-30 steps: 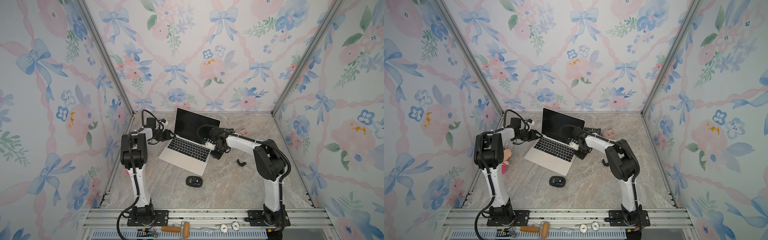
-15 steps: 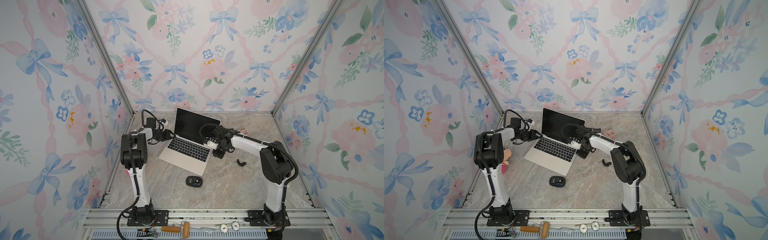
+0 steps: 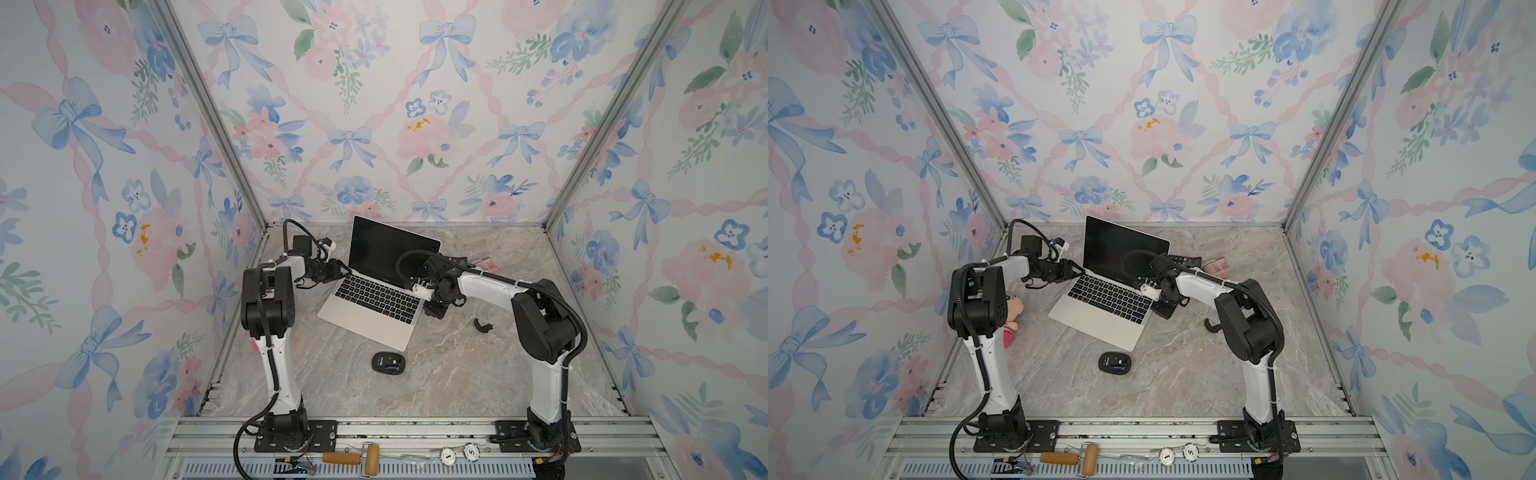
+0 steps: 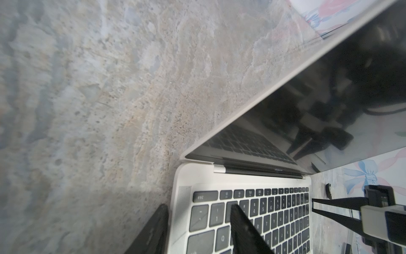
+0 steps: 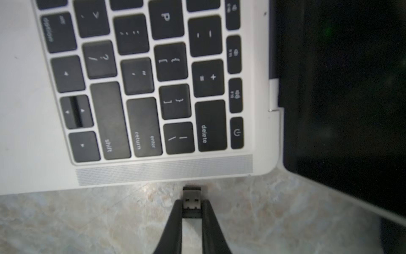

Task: Insert the wireless mouse receiver into the laptop
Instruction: Insert the USB plug into the laptop.

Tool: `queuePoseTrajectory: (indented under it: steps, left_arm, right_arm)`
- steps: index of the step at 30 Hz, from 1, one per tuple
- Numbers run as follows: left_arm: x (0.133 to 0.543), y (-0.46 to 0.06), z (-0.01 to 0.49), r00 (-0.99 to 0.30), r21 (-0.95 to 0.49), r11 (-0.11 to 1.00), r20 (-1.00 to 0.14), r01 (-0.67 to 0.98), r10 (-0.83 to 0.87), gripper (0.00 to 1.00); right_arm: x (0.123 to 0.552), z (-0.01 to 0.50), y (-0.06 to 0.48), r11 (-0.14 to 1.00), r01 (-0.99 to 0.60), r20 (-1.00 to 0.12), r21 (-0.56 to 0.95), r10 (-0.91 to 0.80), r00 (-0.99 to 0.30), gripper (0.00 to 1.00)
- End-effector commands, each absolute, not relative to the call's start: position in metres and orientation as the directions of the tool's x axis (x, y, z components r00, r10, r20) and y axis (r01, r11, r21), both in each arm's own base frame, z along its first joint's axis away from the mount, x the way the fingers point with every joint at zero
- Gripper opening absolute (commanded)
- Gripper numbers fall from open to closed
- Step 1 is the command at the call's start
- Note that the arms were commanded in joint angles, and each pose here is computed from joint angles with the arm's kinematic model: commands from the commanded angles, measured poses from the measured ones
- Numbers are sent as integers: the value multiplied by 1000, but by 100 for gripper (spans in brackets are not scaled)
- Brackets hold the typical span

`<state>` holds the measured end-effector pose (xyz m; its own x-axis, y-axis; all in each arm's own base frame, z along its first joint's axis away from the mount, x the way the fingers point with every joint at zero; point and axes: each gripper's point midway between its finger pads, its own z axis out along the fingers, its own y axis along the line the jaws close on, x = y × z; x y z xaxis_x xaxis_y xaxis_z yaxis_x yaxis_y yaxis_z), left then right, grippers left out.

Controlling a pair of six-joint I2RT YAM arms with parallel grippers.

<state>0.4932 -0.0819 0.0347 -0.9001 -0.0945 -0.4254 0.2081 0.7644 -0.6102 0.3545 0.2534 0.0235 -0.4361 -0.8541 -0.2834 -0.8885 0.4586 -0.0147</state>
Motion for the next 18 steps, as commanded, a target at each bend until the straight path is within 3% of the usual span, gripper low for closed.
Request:
queuePoseTrajectory:
  steps: [1, 18]
  left_arm:
    - [445, -91, -13, -979, -643, 765, -181, 50, -89, 49]
    - [448, -91, -12, -979, -661, 749, -183, 50, -95, 49]
  right_arm:
    - [360, 22, 257, 446, -895, -278, -20, -862, -424, 5]
    - [354, 30, 285, 406, -914, -322, 6, -864, -386, 4]
